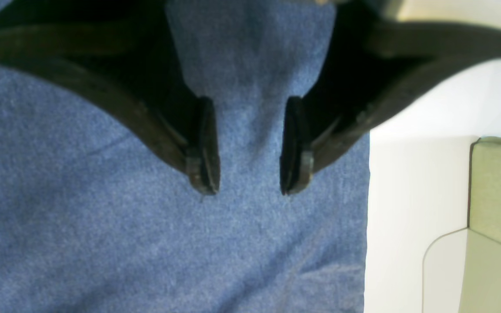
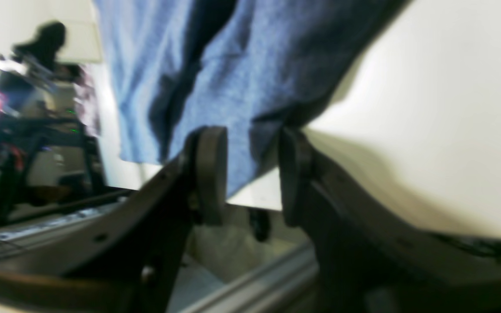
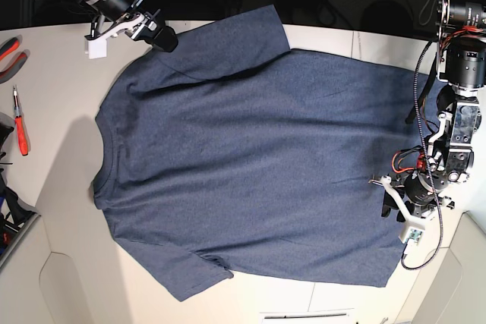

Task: Layout the t-shirt on the table in an organized manner, then fold the t-shirt properly
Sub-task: 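Move the left gripper to the shirt corner and grasp it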

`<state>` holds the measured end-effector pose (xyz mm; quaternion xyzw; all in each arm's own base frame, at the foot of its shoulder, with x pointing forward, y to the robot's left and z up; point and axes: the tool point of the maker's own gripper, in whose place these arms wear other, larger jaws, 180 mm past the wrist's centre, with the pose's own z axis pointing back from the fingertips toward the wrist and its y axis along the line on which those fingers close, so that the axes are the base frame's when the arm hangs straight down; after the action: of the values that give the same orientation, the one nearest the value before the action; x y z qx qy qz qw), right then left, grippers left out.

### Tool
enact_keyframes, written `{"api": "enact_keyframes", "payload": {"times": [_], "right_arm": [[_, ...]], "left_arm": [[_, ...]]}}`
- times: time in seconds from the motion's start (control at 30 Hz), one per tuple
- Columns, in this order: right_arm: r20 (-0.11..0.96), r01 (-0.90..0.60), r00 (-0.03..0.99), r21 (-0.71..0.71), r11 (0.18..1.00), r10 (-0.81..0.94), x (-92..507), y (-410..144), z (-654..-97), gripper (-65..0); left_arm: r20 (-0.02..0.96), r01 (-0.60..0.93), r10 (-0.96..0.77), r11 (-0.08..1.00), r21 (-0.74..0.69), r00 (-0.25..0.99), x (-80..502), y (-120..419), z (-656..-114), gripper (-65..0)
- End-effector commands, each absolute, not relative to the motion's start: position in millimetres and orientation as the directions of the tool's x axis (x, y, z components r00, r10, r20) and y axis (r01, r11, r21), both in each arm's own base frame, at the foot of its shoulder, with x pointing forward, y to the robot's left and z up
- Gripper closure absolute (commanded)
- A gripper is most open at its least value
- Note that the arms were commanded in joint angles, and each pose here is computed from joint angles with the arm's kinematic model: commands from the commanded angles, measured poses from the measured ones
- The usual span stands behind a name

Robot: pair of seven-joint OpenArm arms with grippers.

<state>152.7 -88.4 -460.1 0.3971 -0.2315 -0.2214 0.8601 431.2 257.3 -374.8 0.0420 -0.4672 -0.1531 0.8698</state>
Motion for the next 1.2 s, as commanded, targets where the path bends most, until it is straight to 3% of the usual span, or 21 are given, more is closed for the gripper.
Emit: {"api": "enact_keyframes", "payload": {"times": [0.0, 0.47, 0.53, 0.63, 0.77, 1.0, 1.17], "right_arm": [[0.24, 0.186, 0.791, 0.782, 0.595, -0.563, 155.7, -91.4, -457.0, -20.5], [0.246, 0.121, 0.846, 0.775, 0.62, -0.473, 153.3, -60.6, -460.6, -20.5], [0.248, 0.117, 0.847, 0.777, 0.619, -0.471, 153.5, -58.8, -460.2, -16.3], [0.248, 0.116, 0.85, 0.773, 0.624, -0.465, 152.8, -59.4, -461.0, 0.0], [0.246, 0.115, 0.853, 0.77, 0.627, -0.46, 151.7, -59.3, -461.7, 0.0], [0.247, 0.115, 0.853, 0.771, 0.627, -0.46, 151.9, -59.1, -461.6, 0.0], [0.247, 0.115, 0.853, 0.771, 0.627, -0.46, 152.0, -59.1, -461.6, 0.0]], "left_arm": [[0.83, 0.206, -0.306, 0.95, 0.235, 0.466, 444.7, 263.2, -351.7, -26.9], [0.833, 0.159, -0.293, 0.956, 0.246, 0.469, 446.2, 271.3, -349.7, -26.9], [0.838, 0.082, -0.271, 0.961, 0.265, 0.473, 447.6, 285.7, -346.0, -26.9], [0.823, 0.055, -0.272, 0.957, 0.284, 0.498, 444.2, 301.0, -345.1, -26.9], [0.814, 0.025, -0.237, 0.964, 0.264, 0.53, 436.7, 323.9, -341.9, -26.9], [0.888, -0.163, 0.095, 0.986, -0.023, 0.45, 394.4, 386.9, -330.7, -26.9], [0.86, -0.226, 0.374, 0.924, -0.31, 0.348, 343.5, 414.0, -331.1, -26.9]]}}
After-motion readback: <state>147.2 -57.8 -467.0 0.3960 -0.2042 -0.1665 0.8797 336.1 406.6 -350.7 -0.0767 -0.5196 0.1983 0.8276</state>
